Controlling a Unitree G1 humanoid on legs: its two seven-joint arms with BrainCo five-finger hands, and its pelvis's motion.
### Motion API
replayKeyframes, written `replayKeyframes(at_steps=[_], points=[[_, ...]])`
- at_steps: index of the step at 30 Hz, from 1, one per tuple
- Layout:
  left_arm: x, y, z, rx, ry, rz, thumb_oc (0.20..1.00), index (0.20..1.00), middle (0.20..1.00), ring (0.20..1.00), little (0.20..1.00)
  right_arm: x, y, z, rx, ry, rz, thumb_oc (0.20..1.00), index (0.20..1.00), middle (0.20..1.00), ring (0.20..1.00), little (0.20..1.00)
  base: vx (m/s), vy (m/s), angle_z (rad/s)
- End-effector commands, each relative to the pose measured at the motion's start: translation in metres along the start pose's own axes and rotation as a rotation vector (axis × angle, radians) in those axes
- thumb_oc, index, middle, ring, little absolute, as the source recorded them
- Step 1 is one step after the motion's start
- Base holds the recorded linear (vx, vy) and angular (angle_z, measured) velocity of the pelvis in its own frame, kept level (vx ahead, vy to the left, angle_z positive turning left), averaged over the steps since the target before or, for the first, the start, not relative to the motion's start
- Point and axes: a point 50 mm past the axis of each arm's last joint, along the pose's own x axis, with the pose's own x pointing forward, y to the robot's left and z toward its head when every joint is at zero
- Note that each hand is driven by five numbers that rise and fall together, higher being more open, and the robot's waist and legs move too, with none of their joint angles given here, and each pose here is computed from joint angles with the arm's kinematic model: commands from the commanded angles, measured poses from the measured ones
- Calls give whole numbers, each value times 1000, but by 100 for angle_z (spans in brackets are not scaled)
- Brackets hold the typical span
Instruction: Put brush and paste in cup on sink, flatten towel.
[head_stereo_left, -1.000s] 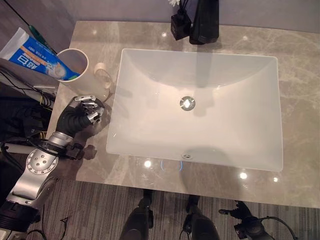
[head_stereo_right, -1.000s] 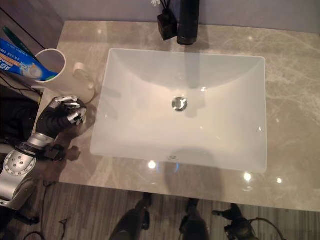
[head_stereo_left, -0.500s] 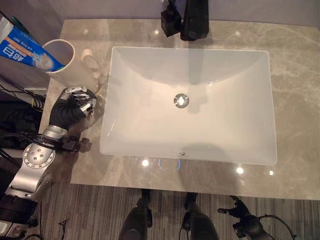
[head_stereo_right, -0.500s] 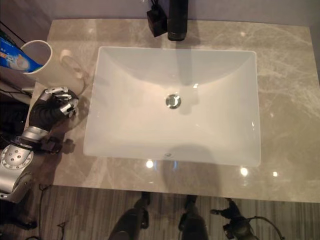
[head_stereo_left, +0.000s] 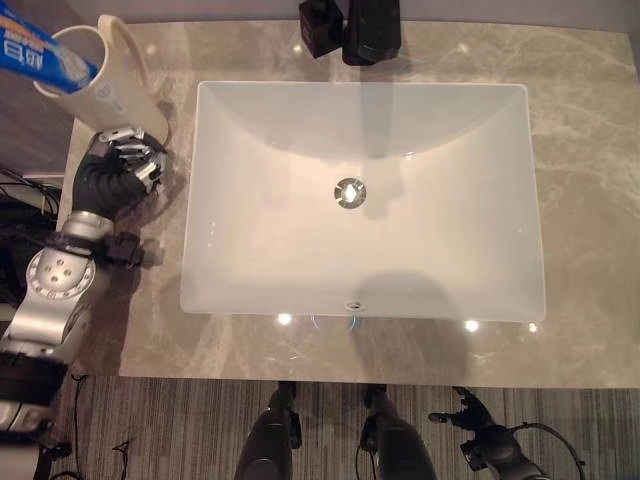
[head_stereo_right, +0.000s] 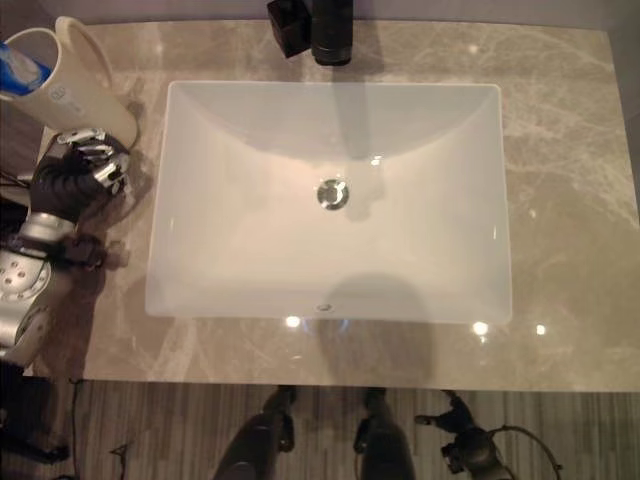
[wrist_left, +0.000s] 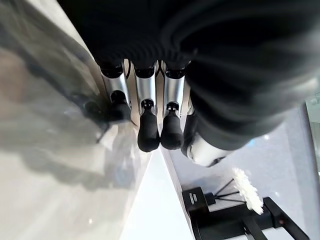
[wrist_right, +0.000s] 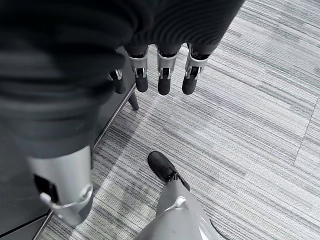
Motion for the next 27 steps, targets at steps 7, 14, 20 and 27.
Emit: replayKeyframes(at_steps=[7, 14, 20, 27], points=[[-13, 9, 6, 27, -15, -14, 200, 200, 200, 200, 200, -2, -2, -3, 8, 2, -3, 1000, 1000, 1000, 1000, 1000, -1, 8, -2], [-43, 42, -3, 90, 66, 80, 200, 200, 200, 200, 200, -3, -9, -7, -13, 6, -7, 1000, 1000, 1000, 1000, 1000, -11, 37, -6], [-41, 61, 1, 117, 51, 193, 200, 200, 200, 200, 200, -2, -12, -7, -22, 6, -13, 1000, 1000, 1000, 1000, 1000, -20, 14, -9], [-19, 66, 7, 150, 23, 230, 200, 200, 200, 200, 200, -1, -14, -3, -27, -7, -11, 1000, 1000, 1000, 1000, 1000, -12, 13, -4]])
